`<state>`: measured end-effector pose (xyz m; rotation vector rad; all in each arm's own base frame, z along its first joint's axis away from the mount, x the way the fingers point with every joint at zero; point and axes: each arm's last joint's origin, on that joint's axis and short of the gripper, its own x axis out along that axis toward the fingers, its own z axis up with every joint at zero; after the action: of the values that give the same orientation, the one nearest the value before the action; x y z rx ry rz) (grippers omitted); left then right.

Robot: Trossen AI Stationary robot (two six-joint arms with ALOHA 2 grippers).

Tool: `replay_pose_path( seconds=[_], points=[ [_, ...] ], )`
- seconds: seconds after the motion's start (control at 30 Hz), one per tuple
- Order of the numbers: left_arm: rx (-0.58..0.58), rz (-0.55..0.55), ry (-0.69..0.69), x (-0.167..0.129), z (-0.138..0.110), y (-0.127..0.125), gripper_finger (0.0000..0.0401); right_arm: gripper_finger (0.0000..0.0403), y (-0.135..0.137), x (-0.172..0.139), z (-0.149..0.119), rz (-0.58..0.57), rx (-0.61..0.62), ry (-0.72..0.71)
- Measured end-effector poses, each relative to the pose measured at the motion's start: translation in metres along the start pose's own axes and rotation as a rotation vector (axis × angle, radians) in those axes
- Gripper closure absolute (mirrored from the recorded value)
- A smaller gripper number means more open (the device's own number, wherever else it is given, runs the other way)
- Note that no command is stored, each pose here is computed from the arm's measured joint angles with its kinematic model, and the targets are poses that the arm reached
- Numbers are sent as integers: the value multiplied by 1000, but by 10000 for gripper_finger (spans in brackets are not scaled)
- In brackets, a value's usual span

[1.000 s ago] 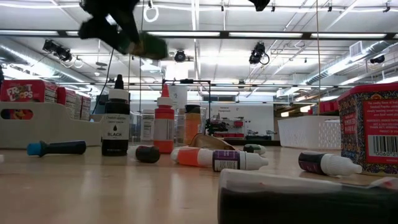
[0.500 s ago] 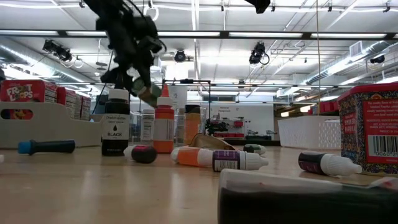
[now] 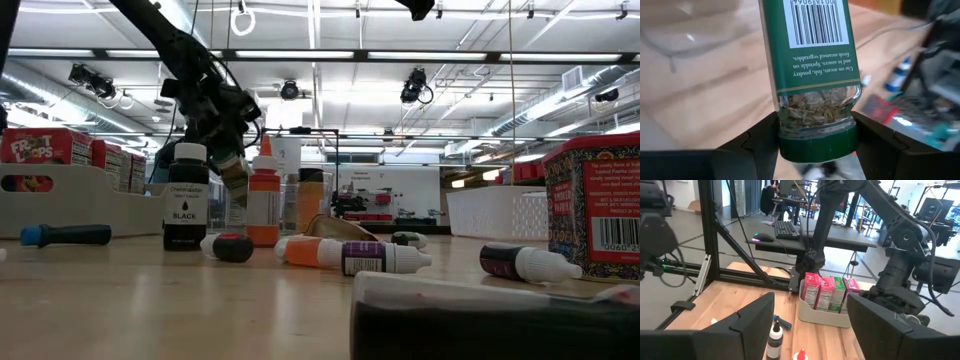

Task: Pick & Place Kitchen Items
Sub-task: Put the green seasoning bottle into the transparent bin

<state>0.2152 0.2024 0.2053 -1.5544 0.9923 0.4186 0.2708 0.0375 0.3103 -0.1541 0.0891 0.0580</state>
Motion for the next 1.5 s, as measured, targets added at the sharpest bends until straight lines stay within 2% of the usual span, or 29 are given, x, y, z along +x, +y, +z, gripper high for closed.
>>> replay_pose_path(
  seconds=[0.13, 0.4, 0.5, 0.77, 0.9, 1.03, 1.17, 1.27, 1.37, 1.5],
  points=[
    [-69, -83, 29, -7, 3, 3, 179, 142, 0, 0, 0, 0, 0, 4],
    [-238, -129, -2, -15, 11, 7, 174, 142, 0, 0, -1, 1, 33, 8],
    [-266, -158, -28, -16, 16, 3, 170, 142, 0, 0, -2, 2, 52, 22],
    [-103, -218, -99, -13, 22, -9, 172, 142, 0, 0, -7, -8, 40, 66],
    [-8, -237, -100, -6, 19, -20, 170, 142, -1, 9, -18, -147, -21, 140],
    [64, -275, -74, 0, 15, -30, 170, 142, -6, 27, -35, -331, -133, 207],
    [102, -330, 3, 2, 8, -36, 172, 142, -14, 49, -55, -378, -362, 255],
    [129, -349, 7, -2, 3, -41, 172, 142, -23, 67, -70, -402, -520, 249],
    [143, -357, -7, -7, -1, -43, 170, 142, -38, 84, -85, -415, -554, 215],
    [150, -370, -20, -12, -5, -46, 170, 142, -62, 108, -104, -438, -549, 260]
  ],
)
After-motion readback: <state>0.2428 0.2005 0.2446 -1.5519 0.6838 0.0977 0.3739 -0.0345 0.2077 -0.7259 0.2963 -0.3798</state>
